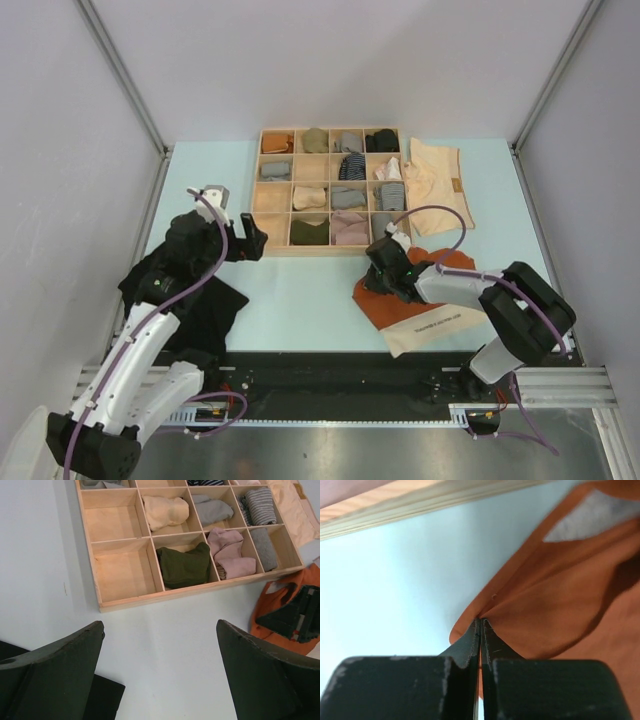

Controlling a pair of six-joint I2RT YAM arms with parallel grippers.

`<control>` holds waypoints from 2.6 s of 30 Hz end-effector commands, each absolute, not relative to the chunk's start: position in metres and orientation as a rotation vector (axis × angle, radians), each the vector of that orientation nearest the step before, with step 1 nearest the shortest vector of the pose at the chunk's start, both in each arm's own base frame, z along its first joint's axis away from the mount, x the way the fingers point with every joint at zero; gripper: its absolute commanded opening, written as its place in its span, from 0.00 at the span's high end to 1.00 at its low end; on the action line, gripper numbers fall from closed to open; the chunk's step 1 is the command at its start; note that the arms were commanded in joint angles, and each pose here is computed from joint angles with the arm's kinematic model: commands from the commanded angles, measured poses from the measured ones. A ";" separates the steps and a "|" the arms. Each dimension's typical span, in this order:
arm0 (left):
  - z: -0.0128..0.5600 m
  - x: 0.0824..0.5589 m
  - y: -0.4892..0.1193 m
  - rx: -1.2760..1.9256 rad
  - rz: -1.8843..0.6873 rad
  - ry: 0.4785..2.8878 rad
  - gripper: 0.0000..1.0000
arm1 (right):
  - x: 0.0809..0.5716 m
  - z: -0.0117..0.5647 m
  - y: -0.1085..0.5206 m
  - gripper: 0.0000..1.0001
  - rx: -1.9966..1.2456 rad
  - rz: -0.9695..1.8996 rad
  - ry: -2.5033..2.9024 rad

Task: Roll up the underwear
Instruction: Move the underwear to the center of the board, then fold the underwear at the center of the board.

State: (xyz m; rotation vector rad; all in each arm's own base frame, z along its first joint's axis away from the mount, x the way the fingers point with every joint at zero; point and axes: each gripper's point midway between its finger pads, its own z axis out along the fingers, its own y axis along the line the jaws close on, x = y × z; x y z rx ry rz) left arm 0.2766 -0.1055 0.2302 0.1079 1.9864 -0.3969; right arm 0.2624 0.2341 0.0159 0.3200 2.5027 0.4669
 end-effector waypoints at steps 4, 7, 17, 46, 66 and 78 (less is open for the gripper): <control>0.212 0.269 -0.126 0.050 -0.465 2.041 0.00 | 0.229 -0.016 0.265 1.00 0.199 0.493 2.679; 0.195 0.262 -0.139 0.030 -0.523 2.074 0.01 | 0.234 0.003 0.276 1.00 0.157 0.531 2.646; 0.128 0.238 -0.218 0.137 -0.693 2.192 0.06 | 0.181 0.069 0.237 0.46 0.021 0.453 2.562; 0.072 0.220 -0.274 0.171 -0.875 2.329 0.27 | 0.088 0.029 0.238 0.67 -0.370 -0.113 2.493; 0.069 0.219 -0.273 0.161 -0.873 2.339 0.26 | 0.087 0.025 0.223 1.00 -0.367 -0.355 2.337; 0.051 0.212 -0.277 0.103 -0.923 2.385 0.27 | 0.074 0.040 0.261 1.00 -0.399 0.089 2.404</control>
